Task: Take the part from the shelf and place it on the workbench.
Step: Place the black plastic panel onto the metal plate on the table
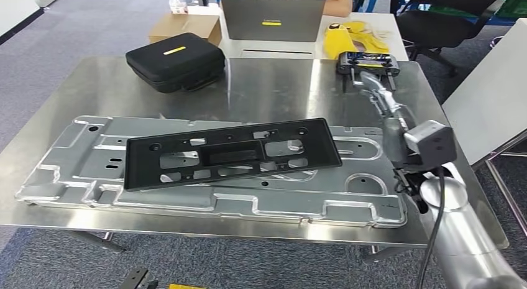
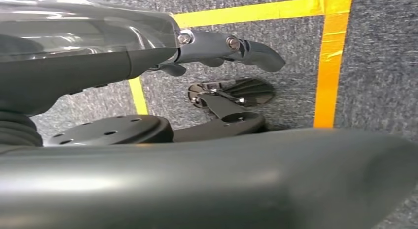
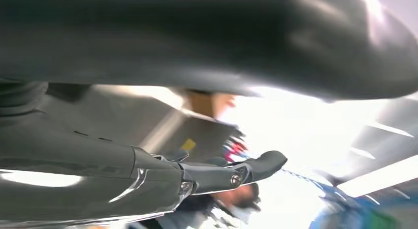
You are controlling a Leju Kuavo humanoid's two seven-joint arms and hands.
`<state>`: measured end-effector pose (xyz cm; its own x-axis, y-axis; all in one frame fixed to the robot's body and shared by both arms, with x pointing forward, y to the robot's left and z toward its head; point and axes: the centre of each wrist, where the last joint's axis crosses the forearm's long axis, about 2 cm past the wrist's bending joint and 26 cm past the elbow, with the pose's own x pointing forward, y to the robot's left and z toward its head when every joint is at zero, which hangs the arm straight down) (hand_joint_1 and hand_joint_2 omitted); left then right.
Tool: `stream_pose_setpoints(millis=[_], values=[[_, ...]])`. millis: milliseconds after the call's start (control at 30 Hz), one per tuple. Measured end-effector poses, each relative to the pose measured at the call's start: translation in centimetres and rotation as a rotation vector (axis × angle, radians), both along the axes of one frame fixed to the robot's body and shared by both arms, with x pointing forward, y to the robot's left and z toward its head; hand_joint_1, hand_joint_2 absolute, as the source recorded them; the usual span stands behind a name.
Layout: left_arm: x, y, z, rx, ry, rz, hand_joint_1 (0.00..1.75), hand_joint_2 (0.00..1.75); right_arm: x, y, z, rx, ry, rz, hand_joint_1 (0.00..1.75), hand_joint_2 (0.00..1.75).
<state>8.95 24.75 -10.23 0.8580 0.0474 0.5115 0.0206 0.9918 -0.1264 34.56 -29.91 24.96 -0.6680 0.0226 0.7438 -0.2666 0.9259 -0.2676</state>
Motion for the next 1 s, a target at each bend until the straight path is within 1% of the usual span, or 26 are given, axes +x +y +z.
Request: stream_pose_setpoints(millis=[100, 167, 267, 433, 600, 733, 1000], values=[[-0.3, 0.0, -0.1, 0.0, -0.004, 0.027, 0.0, 0.0, -2.7, -0.8, 0.8, 0.047, -0.124, -0.027, 0.0, 0.0], [-0.7, 0.1, -0.1, 0.001, -0.002, 0.045, 0.0, 0.0, -4.5, -1.2, 1.3, 0.063, -0.181, -0.039, 0.0, 0.0], [-1.2, 0.2, -0.2, 0.001, 0.004, 0.066, 0.0, 0.0, -6.9, -1.6, 1.6, 0.069, -0.237, -0.048, 0.0, 0.0], [-2.0, 0.6, -0.4, 0.005, 0.011, 0.099, 0.0, 0.0, -9.6, -2.1, 1.3, 0.058, -0.283, -0.064, 0.0, 0.0], [-2.5, 0.8, -0.5, 0.005, 0.014, 0.119, 0.0, 0.0, -11.5, -2.8, 0.7, 0.048, -0.296, -0.078, 0.0, 0.0], [-3.0, 0.8, -0.6, 0.003, 0.024, 0.125, 0.0, 0.0, -12.6, -3.2, -0.1, 0.038, -0.27, -0.091, 0.0, 0.0], [-3.3, 1.1, -0.6, 0.006, 0.026, 0.132, 0.0, 0.0, -13.8, -3.4, -1.0, 0.013, -0.248, -0.092, 0.0, 0.0]])
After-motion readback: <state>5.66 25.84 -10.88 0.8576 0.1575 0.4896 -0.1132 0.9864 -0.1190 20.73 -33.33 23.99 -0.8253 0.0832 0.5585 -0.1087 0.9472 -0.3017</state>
